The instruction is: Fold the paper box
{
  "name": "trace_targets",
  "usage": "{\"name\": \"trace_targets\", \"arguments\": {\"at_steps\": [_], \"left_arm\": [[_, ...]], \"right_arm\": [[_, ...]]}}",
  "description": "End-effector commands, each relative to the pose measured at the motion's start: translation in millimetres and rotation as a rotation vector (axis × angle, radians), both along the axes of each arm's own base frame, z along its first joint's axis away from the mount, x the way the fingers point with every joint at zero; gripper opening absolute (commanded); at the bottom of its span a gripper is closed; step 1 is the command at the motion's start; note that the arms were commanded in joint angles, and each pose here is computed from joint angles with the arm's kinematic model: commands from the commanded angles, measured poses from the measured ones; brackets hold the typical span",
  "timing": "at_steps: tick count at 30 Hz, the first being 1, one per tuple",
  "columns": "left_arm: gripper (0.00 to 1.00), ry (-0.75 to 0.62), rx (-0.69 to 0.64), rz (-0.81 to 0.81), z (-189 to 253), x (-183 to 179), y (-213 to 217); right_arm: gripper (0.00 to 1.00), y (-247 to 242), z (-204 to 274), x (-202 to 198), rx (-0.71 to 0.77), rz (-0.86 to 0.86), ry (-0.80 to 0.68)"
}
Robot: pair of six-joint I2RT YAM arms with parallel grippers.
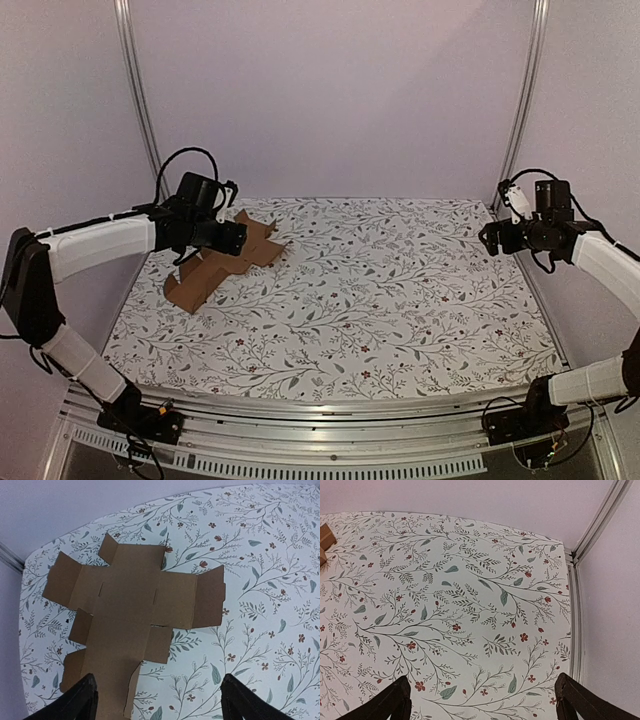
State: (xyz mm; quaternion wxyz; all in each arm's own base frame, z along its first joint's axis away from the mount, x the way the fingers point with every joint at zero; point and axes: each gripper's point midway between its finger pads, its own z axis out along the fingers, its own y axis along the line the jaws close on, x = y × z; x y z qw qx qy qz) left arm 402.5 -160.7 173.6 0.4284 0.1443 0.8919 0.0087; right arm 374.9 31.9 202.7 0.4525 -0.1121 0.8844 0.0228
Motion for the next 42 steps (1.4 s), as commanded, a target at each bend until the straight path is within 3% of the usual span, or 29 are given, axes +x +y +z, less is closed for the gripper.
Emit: {"name": "trace_targets", "arguments": {"at_steps": [1,8,15,21,26,33,42], "left_arm": [[0.8,0.237,-0.029,-0.057,-26,-20,-26],[0.79,0.342,-0.068,-0.066,-25,-21,-50],[0.75,0.443,-0.033,-0.057,-34,-13,-58],[0.61,0.513,0.115,0.032,-57,-8,-38],[0.72,0.544,0.201,0.101,-70,-8,-8],[0.71,0.664,0.192,0.136,-101,-12,21],[0.51,0.756,0.17,0.158,-141,-2,36]], "right_arm": [[0.99,9,5,1,0.037,0.038,0.002],[0.99,27,-9,-17,0.005,0.203,0.058],[0.99,33,-9,-20,0.029,0.234,0.067],[0.99,49,-14,-30,0.076,0.332,0.099],[0.99,49,-20,-29,0.071,0.337,0.119],[0.99,52,-28,-29,0.078,0.361,0.162],[0.99,54,-32,-32,0.073,0.383,0.18]]}}
